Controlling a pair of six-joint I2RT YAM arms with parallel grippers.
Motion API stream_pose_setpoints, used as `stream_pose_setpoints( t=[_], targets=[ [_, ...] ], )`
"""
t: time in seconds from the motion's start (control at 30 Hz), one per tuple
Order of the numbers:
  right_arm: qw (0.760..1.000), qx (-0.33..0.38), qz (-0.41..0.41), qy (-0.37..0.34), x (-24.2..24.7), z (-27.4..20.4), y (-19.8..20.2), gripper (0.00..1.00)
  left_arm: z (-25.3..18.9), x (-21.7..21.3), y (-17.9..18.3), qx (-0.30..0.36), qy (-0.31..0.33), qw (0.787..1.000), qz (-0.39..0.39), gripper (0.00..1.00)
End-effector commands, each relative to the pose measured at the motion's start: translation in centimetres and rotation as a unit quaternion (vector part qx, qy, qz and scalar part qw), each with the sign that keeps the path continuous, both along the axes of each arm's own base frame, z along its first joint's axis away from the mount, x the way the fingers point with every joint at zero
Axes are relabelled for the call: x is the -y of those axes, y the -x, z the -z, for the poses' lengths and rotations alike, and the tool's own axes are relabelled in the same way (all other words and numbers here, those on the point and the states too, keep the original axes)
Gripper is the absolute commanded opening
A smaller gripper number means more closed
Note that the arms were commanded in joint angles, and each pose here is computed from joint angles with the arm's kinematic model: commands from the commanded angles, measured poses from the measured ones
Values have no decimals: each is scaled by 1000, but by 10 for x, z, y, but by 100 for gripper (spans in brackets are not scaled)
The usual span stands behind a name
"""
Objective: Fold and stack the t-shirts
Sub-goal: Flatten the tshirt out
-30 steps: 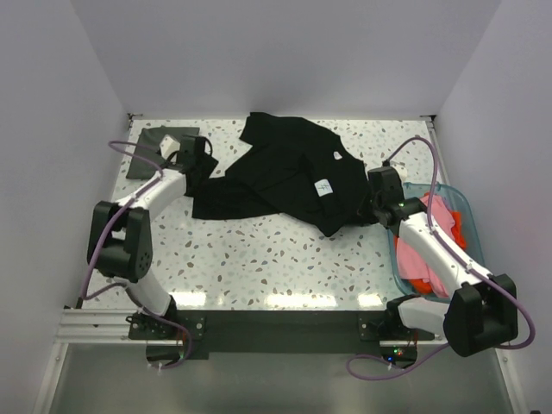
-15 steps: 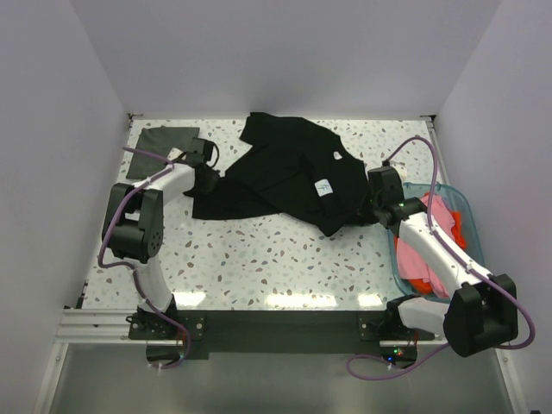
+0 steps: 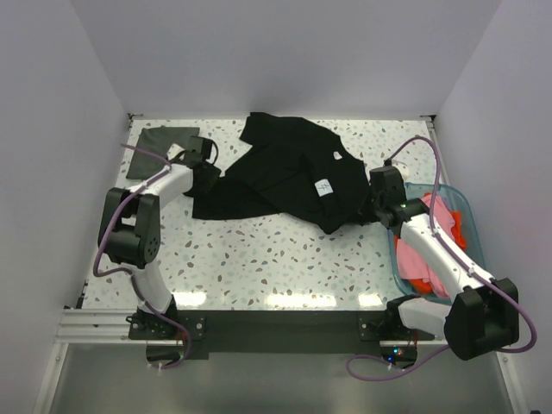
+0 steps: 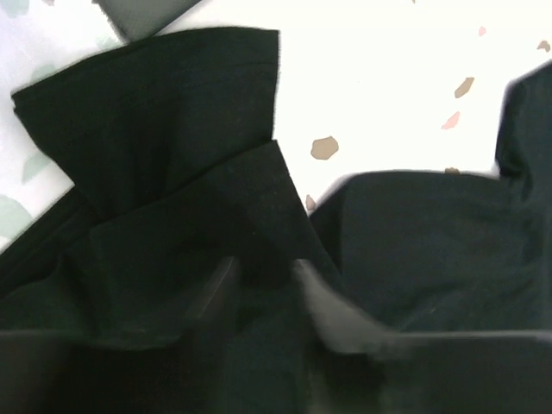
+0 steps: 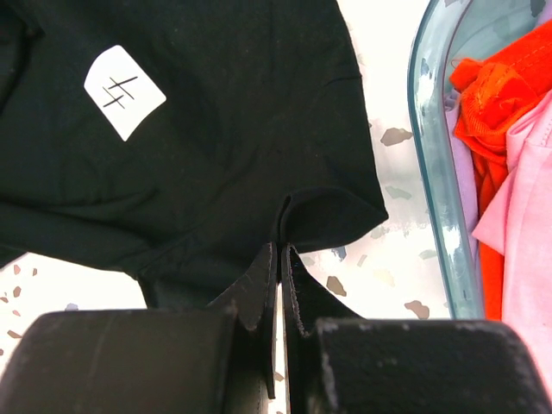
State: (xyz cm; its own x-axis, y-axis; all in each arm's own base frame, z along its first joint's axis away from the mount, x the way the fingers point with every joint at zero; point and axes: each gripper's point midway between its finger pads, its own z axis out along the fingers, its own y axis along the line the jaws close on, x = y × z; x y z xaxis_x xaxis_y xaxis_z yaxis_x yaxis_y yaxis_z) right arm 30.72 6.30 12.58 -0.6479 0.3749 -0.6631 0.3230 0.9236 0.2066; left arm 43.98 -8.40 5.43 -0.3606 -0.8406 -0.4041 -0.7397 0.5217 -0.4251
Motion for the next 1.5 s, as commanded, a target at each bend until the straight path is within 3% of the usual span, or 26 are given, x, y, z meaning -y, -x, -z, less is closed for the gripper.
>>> stream_pose_setpoints(
  t=[0.0,0.07,0.17,0.47,0.9,1.0,1.1,1.13,1.23,1.3,1.47],
  targets=[
    [999,38,7,-2,2,-16,-10,0,-44,6,-13,55,-11,998,7,46],
    [999,38,6,-3,1,-16,-11,0,-49,13,-13,60,-16,998,12,60],
    [999,38,5,-6,0,-15,-12,0,-50,27,-12,59,-17,998,18,64],
    [1000,30,5,-3,1,-8,-10,0,-45,68,-18,49,-16,998,35,64],
    [1000,28,6,-3,4,-5,-7,0,-14,79,-15,4,-19,999,27,55],
    [1000,26,5,-3,4,-4,-6,0,-9,79,-13,-4,-20,999,27,50],
    [1000,30,8,-2,6,-6,-5,0,-10,77,-10,-5,-22,999,28,37],
    [999,32,9,-2,7,-8,-4,0,-10,76,-9,-5,-24,999,29,27],
    [999,34,13,0,10,-12,-4,0,-20,69,-6,2,-27,999,31,8],
    [999,40,17,1,13,-19,-7,0,-38,64,-5,21,-30,999,35,0],
    [998,49,25,0,21,-36,-5,0,-74,47,26,61,-36,996,45,0]
  ],
)
